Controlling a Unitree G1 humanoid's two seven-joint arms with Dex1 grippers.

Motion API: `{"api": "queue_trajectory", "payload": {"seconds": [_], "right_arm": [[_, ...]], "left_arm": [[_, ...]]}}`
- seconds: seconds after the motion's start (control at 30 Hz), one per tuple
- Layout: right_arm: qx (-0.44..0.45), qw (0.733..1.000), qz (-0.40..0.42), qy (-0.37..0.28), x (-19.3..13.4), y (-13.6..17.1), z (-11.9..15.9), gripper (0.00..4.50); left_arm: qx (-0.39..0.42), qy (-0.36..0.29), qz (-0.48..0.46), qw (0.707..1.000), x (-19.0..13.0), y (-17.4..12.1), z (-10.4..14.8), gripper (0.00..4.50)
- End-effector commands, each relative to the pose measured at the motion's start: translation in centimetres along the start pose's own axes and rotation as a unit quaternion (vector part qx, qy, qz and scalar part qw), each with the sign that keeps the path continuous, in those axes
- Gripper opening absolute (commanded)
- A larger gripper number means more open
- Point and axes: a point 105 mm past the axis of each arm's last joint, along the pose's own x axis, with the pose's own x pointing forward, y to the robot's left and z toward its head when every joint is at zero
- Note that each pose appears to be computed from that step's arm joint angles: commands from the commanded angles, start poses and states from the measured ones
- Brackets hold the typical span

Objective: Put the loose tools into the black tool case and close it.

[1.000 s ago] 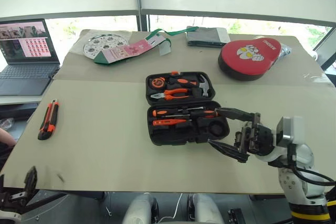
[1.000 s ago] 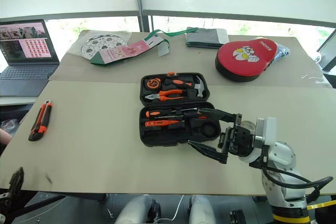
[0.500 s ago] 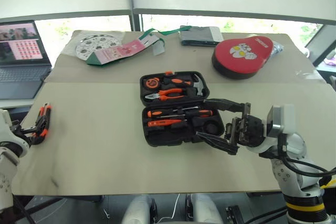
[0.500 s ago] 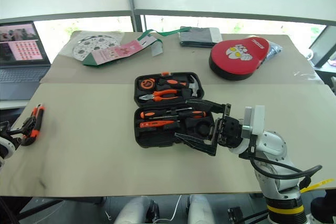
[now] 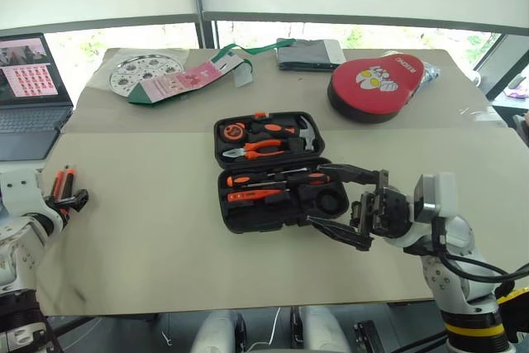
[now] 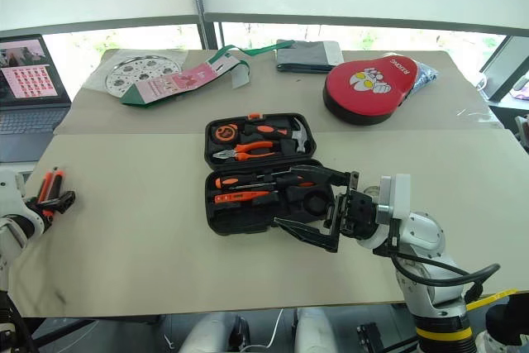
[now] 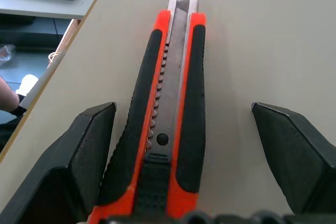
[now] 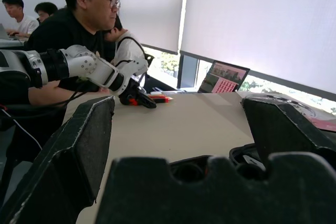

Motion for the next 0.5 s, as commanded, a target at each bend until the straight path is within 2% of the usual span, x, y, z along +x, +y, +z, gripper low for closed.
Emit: {"api": "queue_trajectory", "payload": {"seconds": [0.03,0.13,0.2,0.23,0.3,0.33,0.4,0.5], "right_arm": [[-0.020,1.000,0.007,-0.007,0.0,0.3,0.9,4.50],[-0.018,1.000,0.008,-0.004,-0.2,0.3,0.7,4.50],[-0.019,1.000,0.008,-0.002,-0.4,0.2,0.7,4.50],[-0.019,1.000,0.008,-0.001,-0.6,0.2,0.7,4.50],[-0.026,1.000,0.002,0.003,-1.0,0.1,0.9,4.50],[-0.032,0.999,-0.006,0.004,-1.4,-0.2,1.2,4.50],[-0.048,0.999,-0.022,0.012,-2.3,-0.7,1.9,4.50],[-0.058,0.997,-0.031,0.029,-3.2,-0.9,2.3,4.50]], "left_arm": [[-0.008,0.017,0.002,1.000,-0.3,0.5,-1.4,3.41],[0.000,0.007,-0.008,1.000,-0.4,0.3,-1.4,2.37],[0.012,-0.033,-0.024,0.999,-0.6,-0.2,-0.3,1.77],[0.014,-0.055,-0.033,0.998,-0.7,-0.5,0.4,1.77],[0.021,-0.142,-0.094,0.985,-1.5,-2.4,3.5,1.77],[0.038,-0.184,-0.162,0.969,-2.5,-4.8,5.2,1.77],[0.121,-0.229,-0.328,0.909,-5.4,-11.1,7.1,1.77],[0.216,-0.215,-0.464,0.832,-8.1,-16.0,6.1,1.77]]}}
